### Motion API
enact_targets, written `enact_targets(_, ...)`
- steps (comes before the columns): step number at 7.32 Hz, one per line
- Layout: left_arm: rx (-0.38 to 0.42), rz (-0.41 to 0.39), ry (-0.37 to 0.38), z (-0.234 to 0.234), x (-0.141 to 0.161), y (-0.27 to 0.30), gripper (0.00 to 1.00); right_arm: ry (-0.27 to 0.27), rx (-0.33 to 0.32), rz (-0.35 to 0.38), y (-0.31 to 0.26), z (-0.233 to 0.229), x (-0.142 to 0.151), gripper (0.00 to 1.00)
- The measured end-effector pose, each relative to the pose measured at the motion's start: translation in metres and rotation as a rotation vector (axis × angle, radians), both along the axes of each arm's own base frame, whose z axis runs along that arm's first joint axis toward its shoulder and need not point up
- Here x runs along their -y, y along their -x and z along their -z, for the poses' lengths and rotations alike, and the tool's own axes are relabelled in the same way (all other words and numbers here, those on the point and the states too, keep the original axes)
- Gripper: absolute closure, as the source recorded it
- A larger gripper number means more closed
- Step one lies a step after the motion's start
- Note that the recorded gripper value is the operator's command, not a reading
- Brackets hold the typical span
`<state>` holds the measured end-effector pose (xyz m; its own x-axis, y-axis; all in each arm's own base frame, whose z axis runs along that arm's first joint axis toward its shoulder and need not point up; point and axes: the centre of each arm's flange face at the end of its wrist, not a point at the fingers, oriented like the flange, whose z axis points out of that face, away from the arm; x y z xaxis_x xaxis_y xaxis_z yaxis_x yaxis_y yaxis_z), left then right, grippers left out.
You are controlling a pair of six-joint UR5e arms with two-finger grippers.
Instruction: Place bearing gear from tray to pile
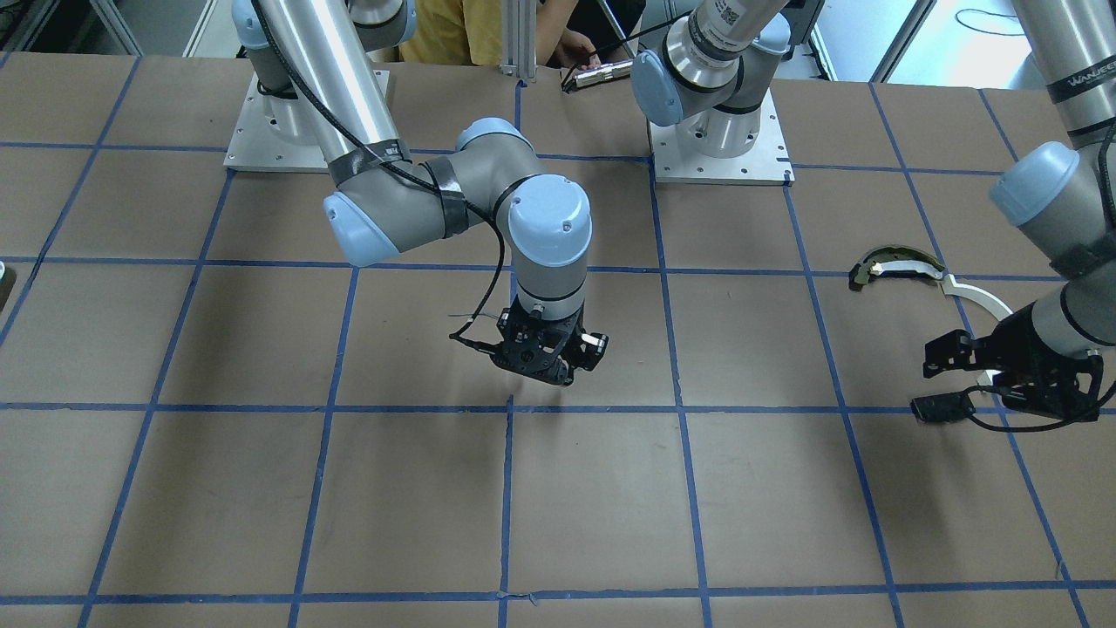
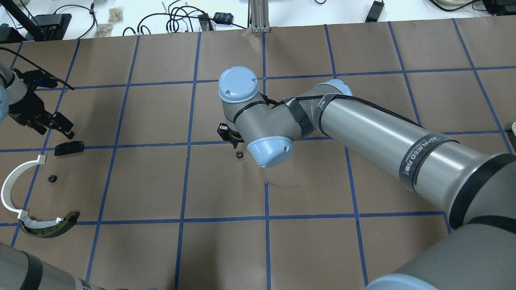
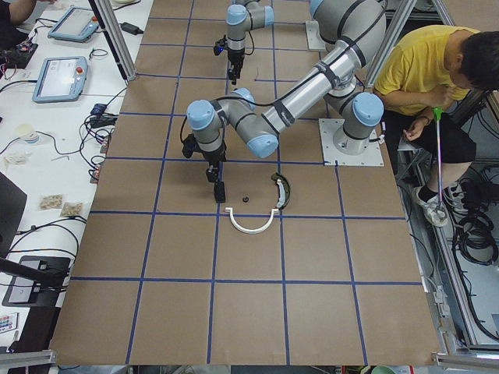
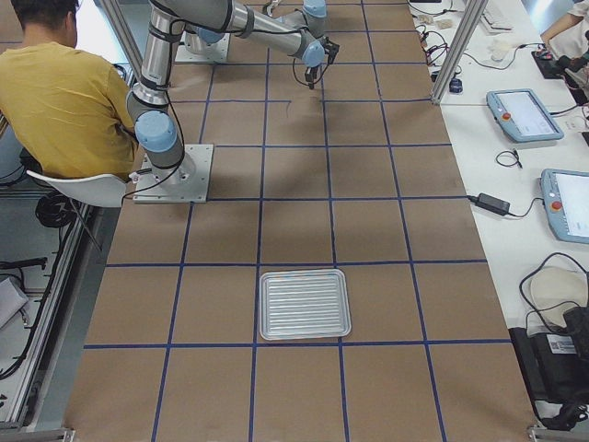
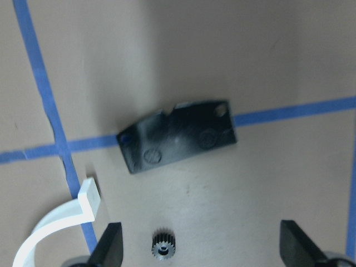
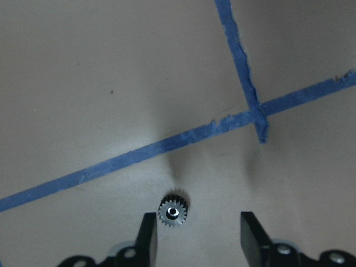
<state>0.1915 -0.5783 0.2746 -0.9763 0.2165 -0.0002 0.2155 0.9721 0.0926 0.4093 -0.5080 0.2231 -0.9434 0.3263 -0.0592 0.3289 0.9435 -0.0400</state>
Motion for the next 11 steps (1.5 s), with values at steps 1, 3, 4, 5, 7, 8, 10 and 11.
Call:
enact_targets(1,-0.011,0.008,0.019,-0.009,0.011,0.034,0.00,0.050,-0.041,-0.041,0.033,-0.025,0.019,0.00)
enact_targets(3,-0.016,-0.007,0.027,-0.016,0.027,0.137,0.00,0.086,-0.088,-0.126,0.149,-0.100,0.056,0.00)
enact_targets(4,-0.010,-0.014,0.034,-0.018,0.028,0.207,0.00,0.087,-0.082,-0.161,0.208,-0.133,0.065,0.00)
enact_targets(5,-0.003,-0.021,0.042,-0.015,0.024,0.278,0.00,0.090,-0.080,-0.192,0.260,-0.158,0.069,0.00)
enact_targets(7,-0.007,0.001,0.082,-0.002,0.002,0.397,0.00,0.071,-0.096,-0.258,0.342,-0.193,0.075,0.00)
enact_targets(8,-0.029,0.009,0.092,0.008,-0.011,0.441,0.00,0.052,-0.099,-0.265,0.365,-0.214,0.071,0.00)
enact_targets(10,-0.066,0.023,0.093,0.038,-0.027,0.492,0.00,0.034,-0.085,-0.242,0.361,-0.274,0.029,0.00)
enact_targets(11,-0.068,0.031,0.082,0.055,-0.032,0.498,0.00,0.031,-0.079,-0.234,0.341,-0.294,0.006,0.00)
